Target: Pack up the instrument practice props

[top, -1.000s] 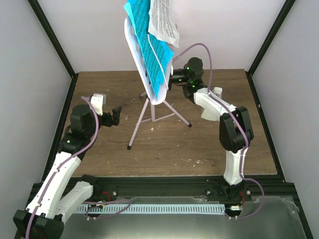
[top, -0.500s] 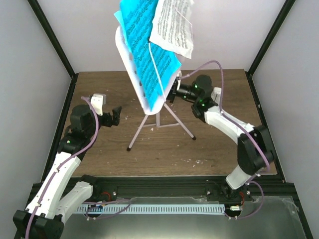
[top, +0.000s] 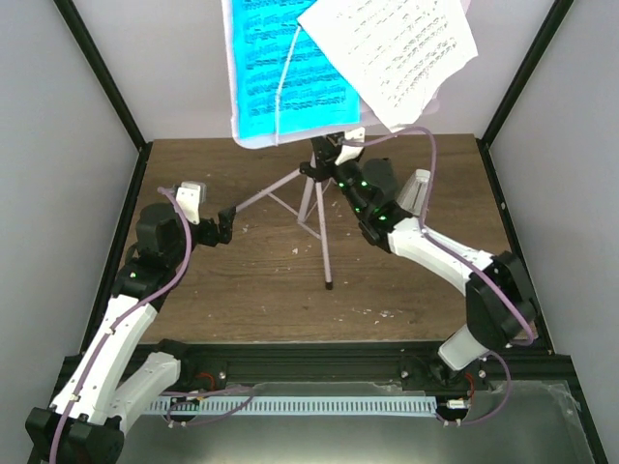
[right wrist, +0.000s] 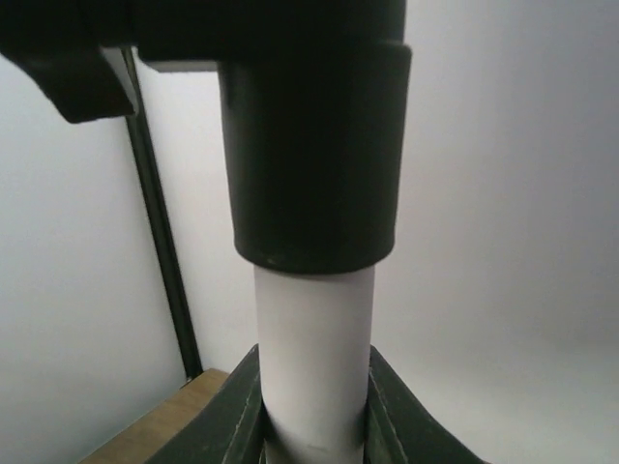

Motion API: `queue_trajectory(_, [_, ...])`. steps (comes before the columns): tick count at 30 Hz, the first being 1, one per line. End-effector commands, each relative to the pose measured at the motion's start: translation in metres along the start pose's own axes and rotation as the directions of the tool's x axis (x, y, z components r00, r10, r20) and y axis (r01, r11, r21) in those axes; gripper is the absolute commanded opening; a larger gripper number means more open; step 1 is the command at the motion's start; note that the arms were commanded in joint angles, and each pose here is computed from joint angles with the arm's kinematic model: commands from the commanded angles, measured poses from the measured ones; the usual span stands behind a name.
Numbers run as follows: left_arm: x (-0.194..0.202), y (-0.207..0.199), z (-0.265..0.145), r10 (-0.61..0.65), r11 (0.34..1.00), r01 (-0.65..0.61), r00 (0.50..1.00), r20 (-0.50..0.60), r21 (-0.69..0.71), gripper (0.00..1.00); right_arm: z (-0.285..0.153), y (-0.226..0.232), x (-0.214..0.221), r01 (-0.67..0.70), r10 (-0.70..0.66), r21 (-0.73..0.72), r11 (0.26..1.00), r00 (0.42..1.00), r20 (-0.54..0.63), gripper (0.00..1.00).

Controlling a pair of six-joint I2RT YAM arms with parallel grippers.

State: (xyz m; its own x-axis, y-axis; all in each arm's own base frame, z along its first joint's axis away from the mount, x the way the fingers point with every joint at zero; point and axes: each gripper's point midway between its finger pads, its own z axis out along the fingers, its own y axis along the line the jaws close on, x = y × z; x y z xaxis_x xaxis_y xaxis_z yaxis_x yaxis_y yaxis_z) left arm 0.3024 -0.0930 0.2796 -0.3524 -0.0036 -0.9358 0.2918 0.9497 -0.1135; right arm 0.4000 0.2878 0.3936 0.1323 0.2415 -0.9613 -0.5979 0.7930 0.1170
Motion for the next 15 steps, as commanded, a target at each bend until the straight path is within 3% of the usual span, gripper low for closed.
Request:
queue_trajectory(1, [-0.003, -0.003, -0.003, 0.014, 1.000, -0.014, 1.000, 0.012, 0.012, 1.00, 0.022, 0.010, -0.037, 0.002, -0.021, 0.158, 0.987, 0.993, 0.120, 0.01])
queue_trajectory(8, [-0.003, -0.003, -0.003, 0.013, 1.000, -0.013, 1.000, 0.012, 0.013, 1.00, 0.048, 0.033, -0.011, 0.072, -0.095, 0.275, 0.959, 0.993, 0.071, 0.01])
queue_trajectory(14, [-0.004, -0.003, -0.003, 0.014, 1.000, -0.015, 1.000, 0.016, 0.014, 1.00, 0.061, 0.037, 0.012, 0.059, -0.061, 0.283, 0.957, 0.998, 0.000, 0.01])
queue_trajectory(15, [-0.004, -0.003, -0.003, 0.013, 1.000, -0.014, 1.000, 0.015, 0.014, 1.00, 0.062, 0.038, 0.017, 0.061, -0.060, 0.278, 0.959, 0.998, -0.010, 0.06])
